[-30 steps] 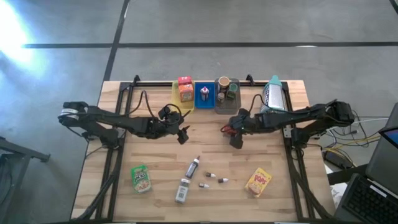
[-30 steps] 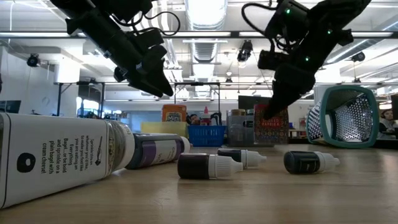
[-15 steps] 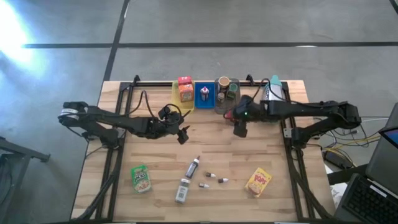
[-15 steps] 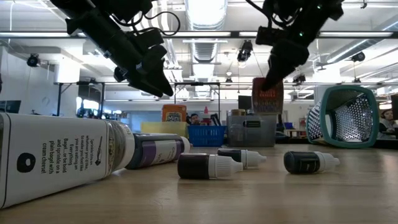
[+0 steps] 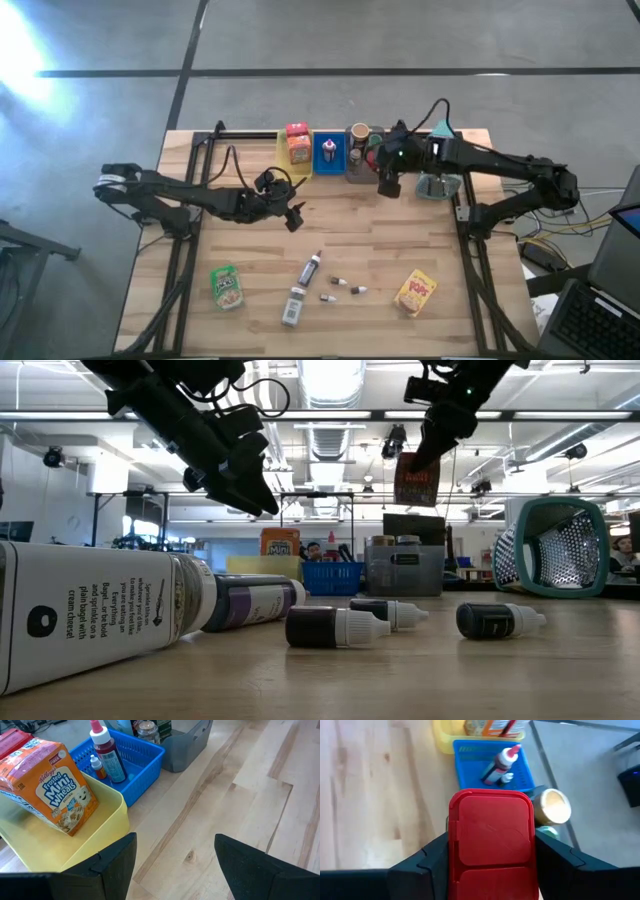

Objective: Pick & Place Kitchen Items
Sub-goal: Put the red seasoning can into the black bin

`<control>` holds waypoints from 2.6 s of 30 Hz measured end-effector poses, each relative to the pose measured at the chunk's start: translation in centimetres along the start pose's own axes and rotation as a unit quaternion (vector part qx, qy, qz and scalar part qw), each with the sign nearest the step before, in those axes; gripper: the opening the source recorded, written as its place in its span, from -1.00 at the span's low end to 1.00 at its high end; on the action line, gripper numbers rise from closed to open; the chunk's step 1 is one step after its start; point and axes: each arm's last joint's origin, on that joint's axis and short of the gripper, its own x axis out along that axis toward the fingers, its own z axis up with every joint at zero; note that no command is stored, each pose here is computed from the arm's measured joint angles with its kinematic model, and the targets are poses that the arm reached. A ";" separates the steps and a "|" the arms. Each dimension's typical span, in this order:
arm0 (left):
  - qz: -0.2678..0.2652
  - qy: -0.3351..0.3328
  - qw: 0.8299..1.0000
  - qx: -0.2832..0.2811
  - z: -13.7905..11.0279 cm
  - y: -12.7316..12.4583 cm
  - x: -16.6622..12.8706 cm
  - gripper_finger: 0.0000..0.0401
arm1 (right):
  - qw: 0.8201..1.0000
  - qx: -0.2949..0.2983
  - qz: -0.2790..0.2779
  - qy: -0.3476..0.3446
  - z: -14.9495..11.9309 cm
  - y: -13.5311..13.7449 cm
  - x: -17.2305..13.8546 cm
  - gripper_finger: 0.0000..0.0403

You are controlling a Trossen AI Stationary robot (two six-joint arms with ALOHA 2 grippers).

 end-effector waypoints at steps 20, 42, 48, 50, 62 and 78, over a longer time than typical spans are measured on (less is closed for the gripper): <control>0.000 0.000 1.000 0.000 0.0 0.0 0.0 0.36 | 0.999 0.043 -0.004 -0.008 -2.0 -4.3 1.8 0.09; 0.000 0.000 1.000 0.000 0.0 0.0 0.0 0.36 | 0.999 0.039 0.003 0.028 -3.0 -5.0 8.6 0.04; 0.000 0.000 1.000 0.000 0.0 0.0 0.0 0.36 | 0.998 0.039 0.025 0.035 -3.3 -4.8 9.8 0.09; 0.000 0.000 1.000 0.000 0.0 0.0 0.0 0.36 | 0.998 0.042 0.027 0.040 -3.4 -4.8 10.2 0.09; 0.000 0.000 1.000 0.000 0.0 0.0 0.0 0.36 | 0.996 0.051 0.035 0.070 -4.6 -4.7 12.5 0.09; 0.000 0.000 1.000 0.000 0.0 0.0 0.0 0.36 | 0.992 0.073 0.027 0.098 -6.1 -6.0 14.5 0.10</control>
